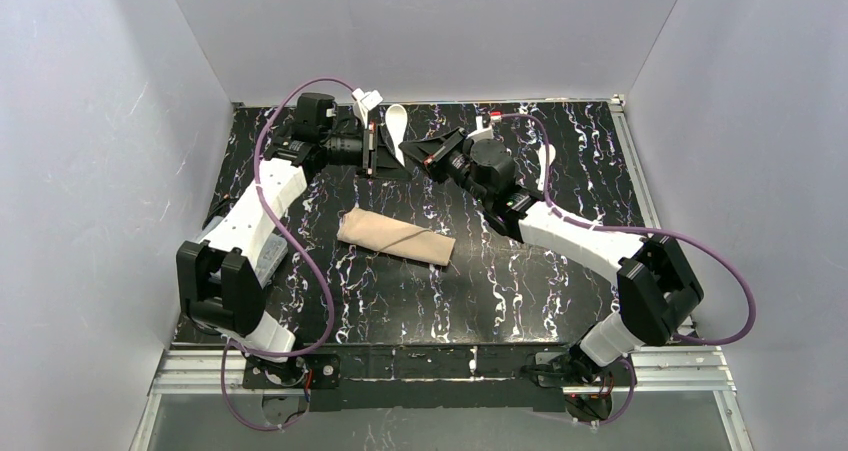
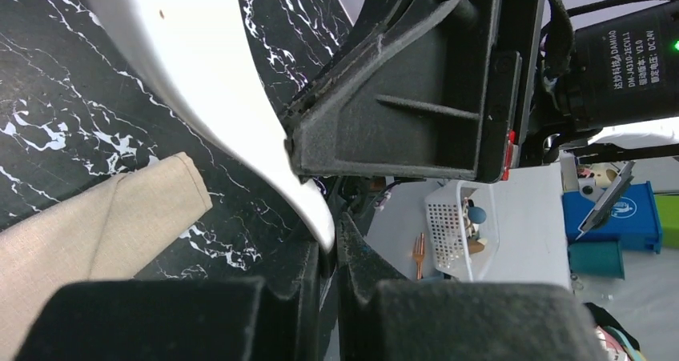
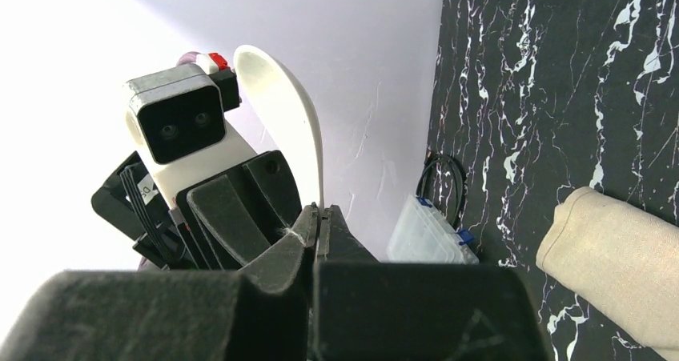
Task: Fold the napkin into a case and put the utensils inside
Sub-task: Pass from the right arm to the left, then pass from the left arm to the right
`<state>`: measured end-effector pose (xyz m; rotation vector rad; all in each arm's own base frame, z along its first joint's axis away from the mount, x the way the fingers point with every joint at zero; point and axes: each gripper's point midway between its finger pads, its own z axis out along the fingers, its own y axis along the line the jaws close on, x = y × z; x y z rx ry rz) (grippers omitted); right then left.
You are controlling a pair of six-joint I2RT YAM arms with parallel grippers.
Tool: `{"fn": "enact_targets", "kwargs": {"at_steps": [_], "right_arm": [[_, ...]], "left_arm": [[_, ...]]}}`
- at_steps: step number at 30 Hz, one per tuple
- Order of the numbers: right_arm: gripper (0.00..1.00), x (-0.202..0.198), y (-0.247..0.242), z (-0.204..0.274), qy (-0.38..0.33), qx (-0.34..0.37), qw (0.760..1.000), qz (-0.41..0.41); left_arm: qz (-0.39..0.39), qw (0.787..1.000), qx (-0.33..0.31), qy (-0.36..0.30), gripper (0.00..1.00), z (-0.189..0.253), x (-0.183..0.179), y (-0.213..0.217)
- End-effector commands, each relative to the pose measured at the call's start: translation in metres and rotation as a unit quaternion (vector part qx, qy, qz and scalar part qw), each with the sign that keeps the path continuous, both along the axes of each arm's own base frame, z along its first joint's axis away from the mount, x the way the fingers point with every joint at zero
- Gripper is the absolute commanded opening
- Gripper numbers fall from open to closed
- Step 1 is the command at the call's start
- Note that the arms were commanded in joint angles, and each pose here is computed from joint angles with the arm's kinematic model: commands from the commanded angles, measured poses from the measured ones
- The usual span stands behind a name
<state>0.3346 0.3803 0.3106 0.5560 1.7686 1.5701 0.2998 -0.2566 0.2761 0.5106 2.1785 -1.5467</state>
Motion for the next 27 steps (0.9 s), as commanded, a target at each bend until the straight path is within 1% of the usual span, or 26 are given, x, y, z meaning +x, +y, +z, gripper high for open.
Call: {"fn": "enact_targets", "kwargs": {"at_steps": [1,2,3,4,5,7,8,9,10,13,14,16,18,19,21,25,27], "right_arm": [[0.01,-0.002,0.003,0.037,-0.049,0.018,0.999,0.000],[0.04,-0.001,0.001,0.037,-0.054,0.009,0.999,0.006],[0.13,0.000,-0.002,0.039,-0.060,0.001,0.998,0.015],[0.25,0.002,-0.008,0.042,-0.072,-0.007,0.997,0.027],[0.35,0.005,-0.012,0.044,-0.081,-0.021,0.995,0.048],[0.44,0.011,-0.022,0.050,-0.109,-0.046,0.987,0.113],[0.47,0.005,-0.025,0.052,-0.123,-0.063,0.976,0.167],[0.49,0.008,-0.029,0.054,-0.142,-0.093,0.967,0.190],[0.50,-0.003,-0.029,0.070,-0.181,-0.113,0.947,0.241],[0.56,-0.025,-0.038,0.073,-0.253,-0.210,0.887,0.324],[0.57,-0.032,-0.042,0.072,-0.272,-0.233,0.870,0.340],[0.61,-0.046,-0.049,0.075,-0.315,-0.255,0.837,0.367],[0.66,-0.055,-0.056,0.071,-0.344,-0.273,0.816,0.376],[0.67,-0.058,-0.059,0.068,-0.351,-0.281,0.808,0.382],[0.69,-0.059,-0.063,0.059,-0.345,-0.297,0.801,0.389],[0.69,-0.061,-0.063,0.041,-0.339,-0.317,0.782,0.417],[0.69,-0.059,-0.063,0.031,-0.328,-0.328,0.778,0.424]], "left_arm": [[-0.034,0.999,-0.020,-0.031,0.00,0.021,-0.019,0.002],[-0.040,0.999,-0.021,-0.030,0.00,0.021,-0.022,0.003],[-0.048,0.998,-0.021,-0.033,0.00,0.022,-0.024,0.005],[-0.057,0.997,-0.016,-0.042,0.00,0.021,-0.027,0.007],[-0.066,0.997,-0.008,-0.045,0.00,0.020,-0.031,0.010],[-0.087,0.994,0.006,-0.063,0.00,0.017,-0.040,0.015],[-0.100,0.992,0.014,-0.070,0.00,0.013,-0.045,0.018],[-0.111,0.991,0.021,-0.073,0.00,0.009,-0.049,0.021],[-0.125,0.990,0.024,-0.065,0.00,0.005,-0.055,0.022],[-0.167,0.985,0.026,-0.032,0.00,-0.004,-0.072,0.028],[-0.178,0.983,0.026,-0.020,0.00,-0.007,-0.075,0.029],[-0.200,0.979,0.026,0.007,0.00,-0.010,-0.087,0.034],[-0.216,0.976,0.030,0.023,0.00,-0.013,-0.096,0.038],[-0.222,0.974,0.031,0.026,0.00,-0.013,-0.099,0.039],[-0.233,0.971,0.033,0.032,0.00,-0.012,-0.106,0.043],[-0.245,0.968,0.038,0.037,0.00,-0.011,-0.111,0.046],[-0.247,0.967,0.041,0.037,0.00,-0.012,-0.111,0.047]]}}
